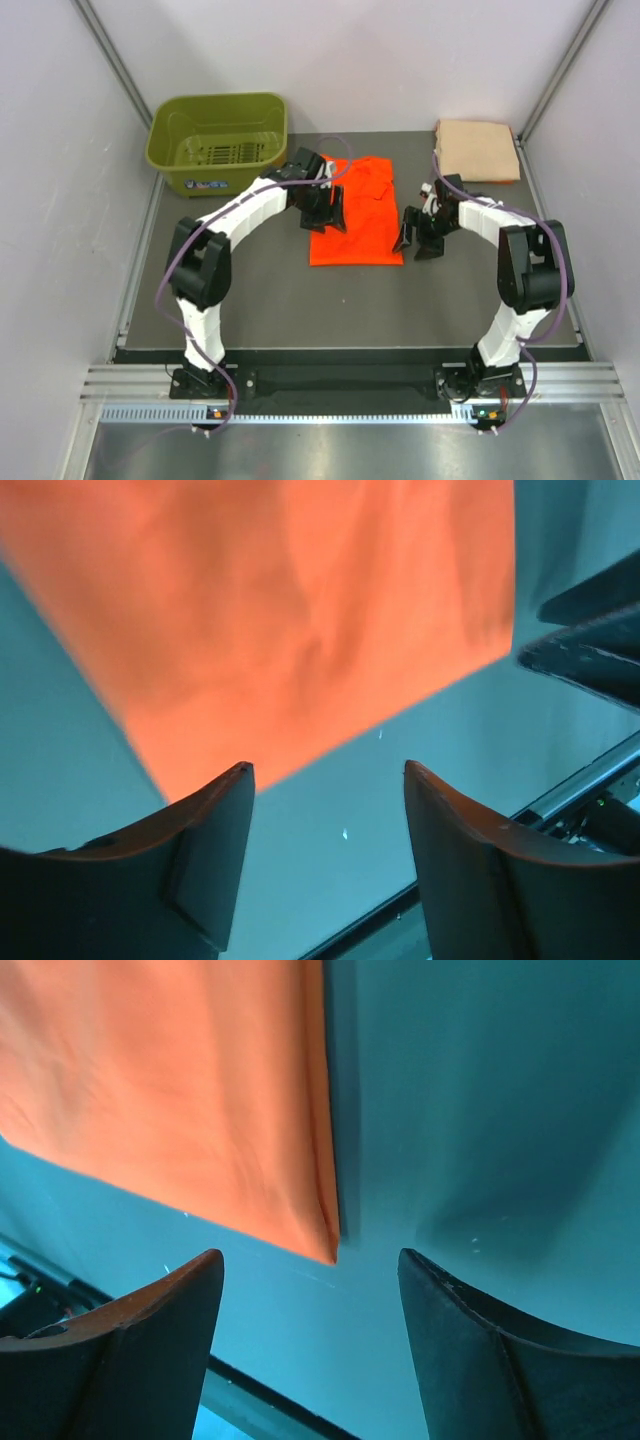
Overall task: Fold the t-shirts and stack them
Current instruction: Fold the tshirt
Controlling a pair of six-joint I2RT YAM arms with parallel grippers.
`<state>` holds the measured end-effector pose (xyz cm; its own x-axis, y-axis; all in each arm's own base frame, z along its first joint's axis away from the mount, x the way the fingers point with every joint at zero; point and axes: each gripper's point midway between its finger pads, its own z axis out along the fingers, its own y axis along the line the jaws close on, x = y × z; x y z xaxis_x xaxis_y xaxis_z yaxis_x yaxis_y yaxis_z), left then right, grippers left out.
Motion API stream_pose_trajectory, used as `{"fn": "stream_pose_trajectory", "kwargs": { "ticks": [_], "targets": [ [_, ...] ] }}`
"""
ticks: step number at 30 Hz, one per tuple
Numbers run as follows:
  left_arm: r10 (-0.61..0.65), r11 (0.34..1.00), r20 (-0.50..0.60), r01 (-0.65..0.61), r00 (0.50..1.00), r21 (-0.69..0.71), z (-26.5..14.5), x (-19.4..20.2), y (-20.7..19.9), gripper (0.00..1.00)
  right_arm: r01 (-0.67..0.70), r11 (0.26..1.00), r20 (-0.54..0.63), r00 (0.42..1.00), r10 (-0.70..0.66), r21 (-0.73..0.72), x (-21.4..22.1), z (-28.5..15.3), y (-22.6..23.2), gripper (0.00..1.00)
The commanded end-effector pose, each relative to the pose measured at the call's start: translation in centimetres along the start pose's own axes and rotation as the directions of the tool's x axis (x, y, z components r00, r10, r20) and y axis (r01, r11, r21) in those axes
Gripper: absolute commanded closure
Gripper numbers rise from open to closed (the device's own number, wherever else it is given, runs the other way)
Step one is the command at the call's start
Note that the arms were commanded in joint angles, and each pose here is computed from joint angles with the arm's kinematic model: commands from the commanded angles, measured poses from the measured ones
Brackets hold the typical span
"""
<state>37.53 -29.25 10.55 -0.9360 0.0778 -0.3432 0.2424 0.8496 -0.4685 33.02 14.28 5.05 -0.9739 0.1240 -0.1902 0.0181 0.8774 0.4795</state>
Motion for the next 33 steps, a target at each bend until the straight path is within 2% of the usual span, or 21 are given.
{"fn": "stream_pose_trajectory", "kwargs": {
  "ticks": [1, 7, 14, 21, 24, 31, 33],
  "targets": [
    [-0.021, 0.995, 0.041, 0.025, 0.999, -0.1, -3.6, 2.0, 1.7, 0.33, -0.012, 0.993, 0.056, 0.998, 0.018, -0.118, 0.0, -0.9, 1.4, 0.29],
    [-0.139, 0.984, 0.038, 0.142, 0.99, -0.105, -4.7, 6.5, 3.4, 0.27, -0.134, 0.972, 0.036, 0.989, 0.143, -0.196, 1.6, -0.4, 0.5, 0.29],
    [-0.312, 0.95, 0.036, 0.312, 0.95, -0.005, -4.3, 6.9, 4.0, 0.27, -0.222, 0.947, 0.03, 0.971, 0.235, -0.231, 2.8, 0.0, -0.9, 0.29],
    [-0.544, 0.838, 0.007, 0.543, 0.839, 0.058, -2.2, 7.6, 5.1, 0.29, -0.274, 0.928, 0.04, 0.955, 0.293, -0.253, 2.1, 0.9, -1.4, 0.32],
    [-0.596, 0.802, 0.008, 0.594, 0.803, 0.064, -1.6, 7.8, 5.4, 0.3, -0.281, 0.928, 0.038, 0.954, 0.299, -0.245, 1.9, 1.2, -1.7, 0.34],
    [-0.655, 0.756, 0.036, 0.655, 0.755, 0.009, -0.2, 8.8, 7.2, 0.37, -0.263, 0.939, 0.046, 0.959, 0.279, -0.224, 1.6, 1.2, -1.9, 0.4],
    [-0.667, 0.745, 0.053, 0.666, 0.744, 0.032, 0.1, 8.1, 7.1, 0.39, -0.266, 0.938, 0.043, 0.958, 0.282, -0.223, 1.7, 1.3, -2.0, 0.41]
  ]
}}
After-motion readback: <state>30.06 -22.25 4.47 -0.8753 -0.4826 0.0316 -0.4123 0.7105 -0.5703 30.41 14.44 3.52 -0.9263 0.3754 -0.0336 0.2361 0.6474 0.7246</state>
